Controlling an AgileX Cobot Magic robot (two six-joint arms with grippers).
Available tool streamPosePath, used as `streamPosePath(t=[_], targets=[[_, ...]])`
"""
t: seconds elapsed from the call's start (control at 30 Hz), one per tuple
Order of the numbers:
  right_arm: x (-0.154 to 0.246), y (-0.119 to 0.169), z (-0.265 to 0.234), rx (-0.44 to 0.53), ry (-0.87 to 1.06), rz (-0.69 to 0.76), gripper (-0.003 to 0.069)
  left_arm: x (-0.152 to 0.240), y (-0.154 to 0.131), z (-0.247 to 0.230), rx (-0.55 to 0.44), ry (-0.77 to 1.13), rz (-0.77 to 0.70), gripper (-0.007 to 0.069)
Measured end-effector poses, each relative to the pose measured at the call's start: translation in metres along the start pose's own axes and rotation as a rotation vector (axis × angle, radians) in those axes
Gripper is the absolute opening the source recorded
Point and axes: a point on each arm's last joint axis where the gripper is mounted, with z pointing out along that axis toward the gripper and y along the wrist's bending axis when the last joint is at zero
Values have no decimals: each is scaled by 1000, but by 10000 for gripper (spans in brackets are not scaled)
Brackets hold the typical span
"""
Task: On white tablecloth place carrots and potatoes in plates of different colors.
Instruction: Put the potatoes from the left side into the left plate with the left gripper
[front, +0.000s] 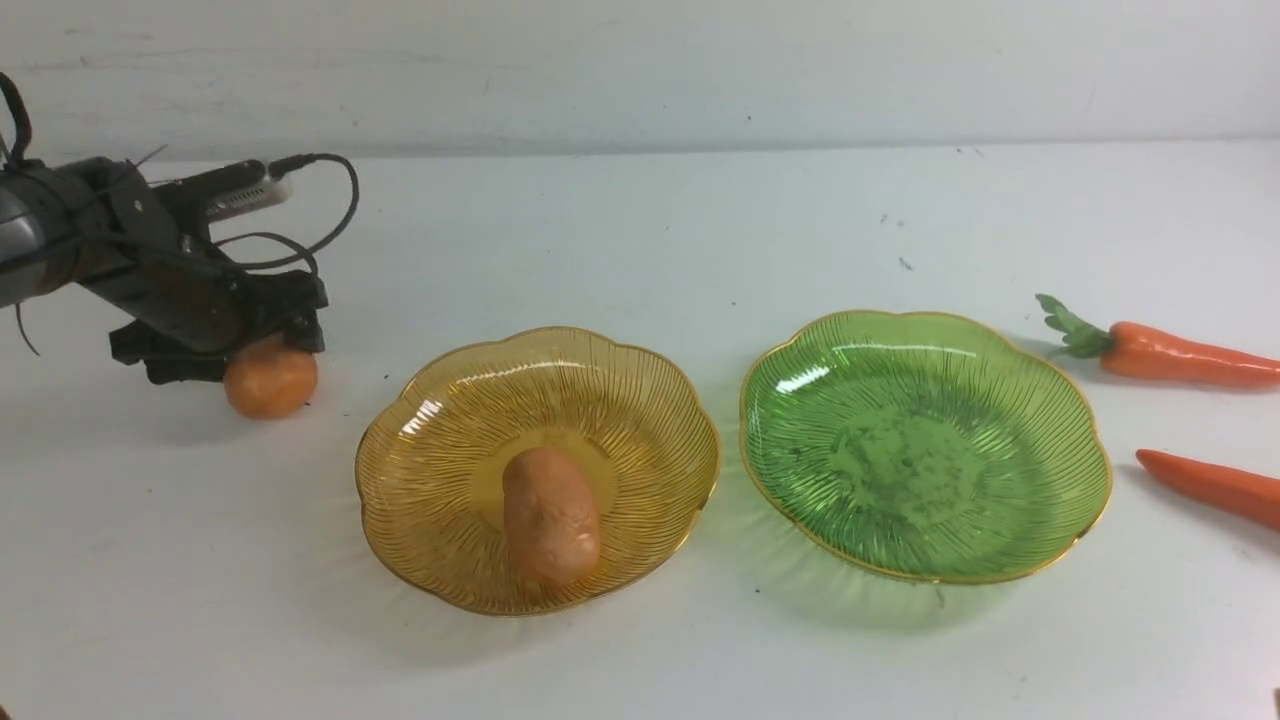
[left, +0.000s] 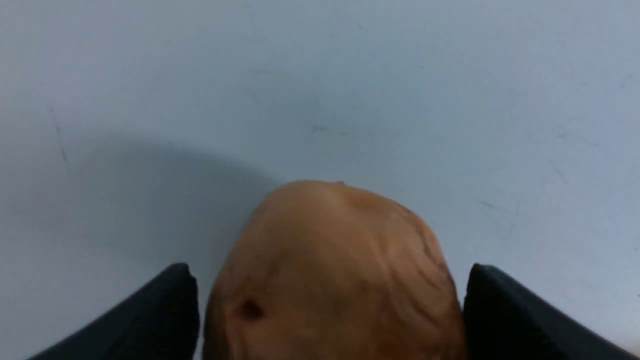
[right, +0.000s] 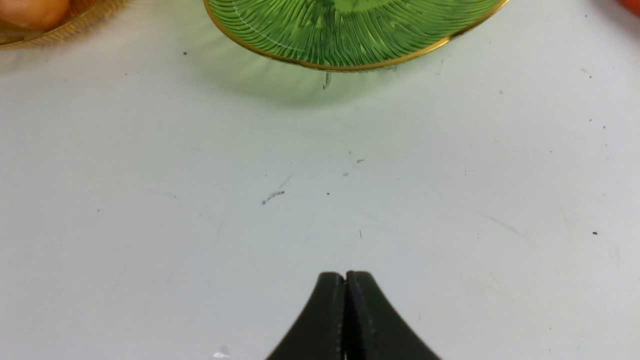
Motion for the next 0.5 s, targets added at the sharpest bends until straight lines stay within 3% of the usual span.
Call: streamPosePath(t=[0.03, 0.13, 0.23, 0.37, 0.5], targets=[[0, 0, 0, 0, 0, 0, -15, 0, 0, 1, -1, 3, 0, 663], [0, 0, 0, 0, 0, 0, -15, 3, -3, 2, 26, 48, -56, 494], [0, 0, 0, 0, 0, 0, -15, 2, -6, -7, 38, 76, -43, 430], [-1, 0, 0, 1, -6, 0, -15, -3, -30, -58, 125, 162, 86, 413], [-2, 0, 0, 3, -17, 0, -15, 17, -81, -88, 296, 268, 251, 414]])
